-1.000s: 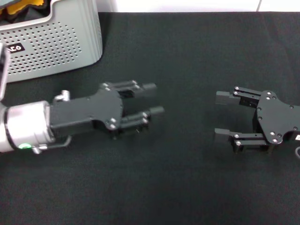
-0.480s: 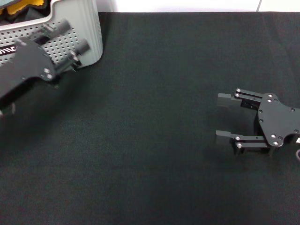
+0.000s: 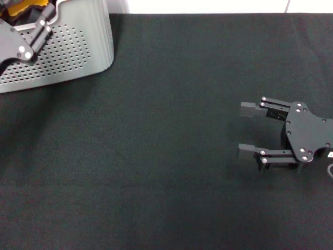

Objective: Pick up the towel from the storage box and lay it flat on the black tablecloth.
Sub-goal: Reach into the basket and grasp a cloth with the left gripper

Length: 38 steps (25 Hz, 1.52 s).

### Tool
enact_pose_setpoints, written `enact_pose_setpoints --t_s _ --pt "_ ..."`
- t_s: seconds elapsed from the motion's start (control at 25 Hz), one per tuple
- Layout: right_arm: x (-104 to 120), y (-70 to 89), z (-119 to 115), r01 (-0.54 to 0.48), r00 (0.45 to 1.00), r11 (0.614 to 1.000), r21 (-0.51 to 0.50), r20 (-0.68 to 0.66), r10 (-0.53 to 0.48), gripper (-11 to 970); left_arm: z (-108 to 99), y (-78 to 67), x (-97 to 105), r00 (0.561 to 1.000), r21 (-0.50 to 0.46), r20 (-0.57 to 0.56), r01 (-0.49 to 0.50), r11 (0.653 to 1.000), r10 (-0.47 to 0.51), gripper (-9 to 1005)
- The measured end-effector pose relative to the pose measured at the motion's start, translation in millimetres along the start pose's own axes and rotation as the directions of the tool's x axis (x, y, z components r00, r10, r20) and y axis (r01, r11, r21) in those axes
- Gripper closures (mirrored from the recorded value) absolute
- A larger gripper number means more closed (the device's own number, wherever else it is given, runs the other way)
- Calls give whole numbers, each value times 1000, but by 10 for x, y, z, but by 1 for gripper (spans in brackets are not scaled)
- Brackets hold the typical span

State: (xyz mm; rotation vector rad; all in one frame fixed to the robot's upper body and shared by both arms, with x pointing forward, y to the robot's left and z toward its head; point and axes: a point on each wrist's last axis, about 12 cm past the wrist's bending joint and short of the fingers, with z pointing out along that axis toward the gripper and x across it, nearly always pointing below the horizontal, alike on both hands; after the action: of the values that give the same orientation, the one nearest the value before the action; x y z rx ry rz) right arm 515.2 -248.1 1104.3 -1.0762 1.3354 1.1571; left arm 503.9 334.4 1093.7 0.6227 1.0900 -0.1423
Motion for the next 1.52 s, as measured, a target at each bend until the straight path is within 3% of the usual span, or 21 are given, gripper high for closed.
enact_pose_setpoints --t_s 0.4,0.64,0.96,1.52 --pt "-10 -3 5 4 1000 1000 -4 2 -4 136 130 177 142 968 -116 -133 -226 967 211 427" --pt "-7 -3 4 3 1000 1000 -2 1 -3 136 149 210 260 918 -109 -248 -343 933 309 429" --pt "-16 0 5 5 1000 1000 -8 3 -5 137 187 173 334 882 -134 -296 -418 898 367 432" --pt "-23 5 8 3 1000 1000 -8 15 -3 137 241 193 408 834 -109 -363 -481 870 415 436"
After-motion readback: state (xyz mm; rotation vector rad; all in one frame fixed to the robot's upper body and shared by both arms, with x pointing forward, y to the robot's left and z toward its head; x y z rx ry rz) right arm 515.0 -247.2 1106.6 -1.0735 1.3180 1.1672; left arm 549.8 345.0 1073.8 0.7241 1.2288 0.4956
